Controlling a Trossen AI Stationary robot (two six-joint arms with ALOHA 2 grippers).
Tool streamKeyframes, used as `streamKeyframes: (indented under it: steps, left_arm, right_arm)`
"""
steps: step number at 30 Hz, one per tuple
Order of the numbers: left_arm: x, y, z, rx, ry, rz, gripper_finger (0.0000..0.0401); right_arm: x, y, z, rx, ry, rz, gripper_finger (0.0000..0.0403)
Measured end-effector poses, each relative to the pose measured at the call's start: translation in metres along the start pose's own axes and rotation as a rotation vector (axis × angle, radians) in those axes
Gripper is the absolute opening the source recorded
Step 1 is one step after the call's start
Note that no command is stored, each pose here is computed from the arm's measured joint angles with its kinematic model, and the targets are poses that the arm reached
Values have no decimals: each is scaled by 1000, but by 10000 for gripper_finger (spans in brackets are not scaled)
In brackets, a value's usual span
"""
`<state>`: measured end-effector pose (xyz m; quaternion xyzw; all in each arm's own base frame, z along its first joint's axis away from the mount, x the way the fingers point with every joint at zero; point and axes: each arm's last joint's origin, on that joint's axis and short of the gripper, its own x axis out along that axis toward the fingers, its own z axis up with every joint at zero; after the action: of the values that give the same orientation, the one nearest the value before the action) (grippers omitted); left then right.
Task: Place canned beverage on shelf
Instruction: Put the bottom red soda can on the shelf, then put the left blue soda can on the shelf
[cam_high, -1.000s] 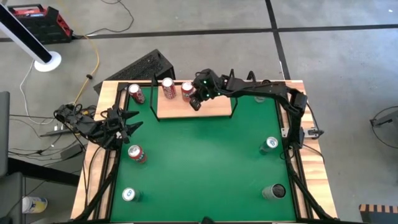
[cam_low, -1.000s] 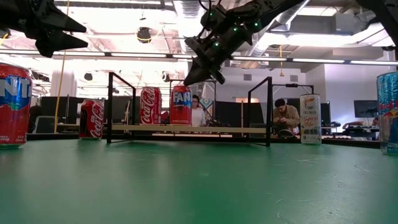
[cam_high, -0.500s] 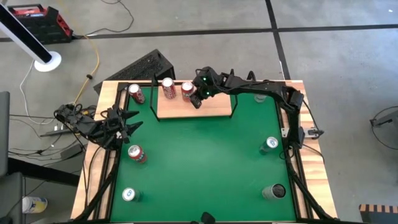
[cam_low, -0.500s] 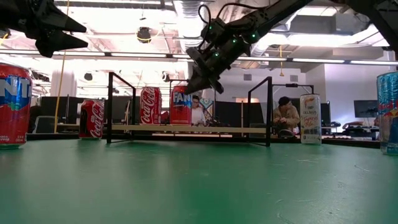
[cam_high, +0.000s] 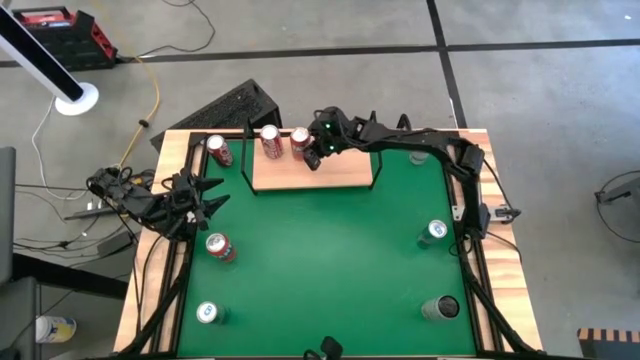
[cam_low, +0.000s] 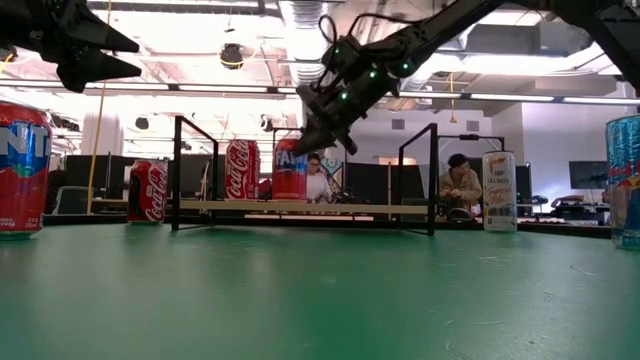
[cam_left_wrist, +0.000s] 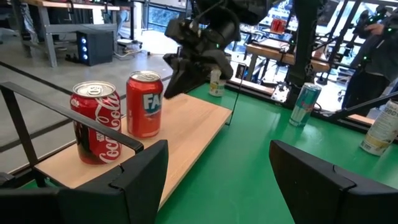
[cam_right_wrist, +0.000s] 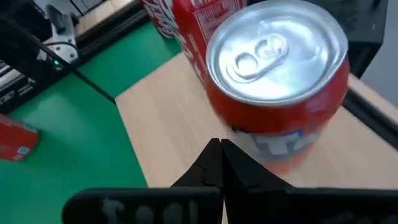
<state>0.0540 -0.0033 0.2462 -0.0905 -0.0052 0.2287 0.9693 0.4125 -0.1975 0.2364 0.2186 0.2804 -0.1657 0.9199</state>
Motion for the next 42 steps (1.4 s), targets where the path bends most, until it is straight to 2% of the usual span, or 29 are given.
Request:
streamKeyframes:
  steps: [6,16,30,37,42]
  left_arm:
    - [0,0,0,-1,0,0,264]
    - [0,0,0,2,0,0,264]
    - [0,0,0,4,0,1,264]
    - [0,-1,0,0,4,-29,264]
    - [0,-3,1,22,8,-95,264]
  right_arm:
    - [11,6,-7,3,10,28,16]
    - [9,-4,-3,15,-19,-29,16]
    - [8,0,-2,10,-26,-17,19]
    - [-25,22,11,14,43,11,24]
    - [-70,53,27,-22,2,56,22]
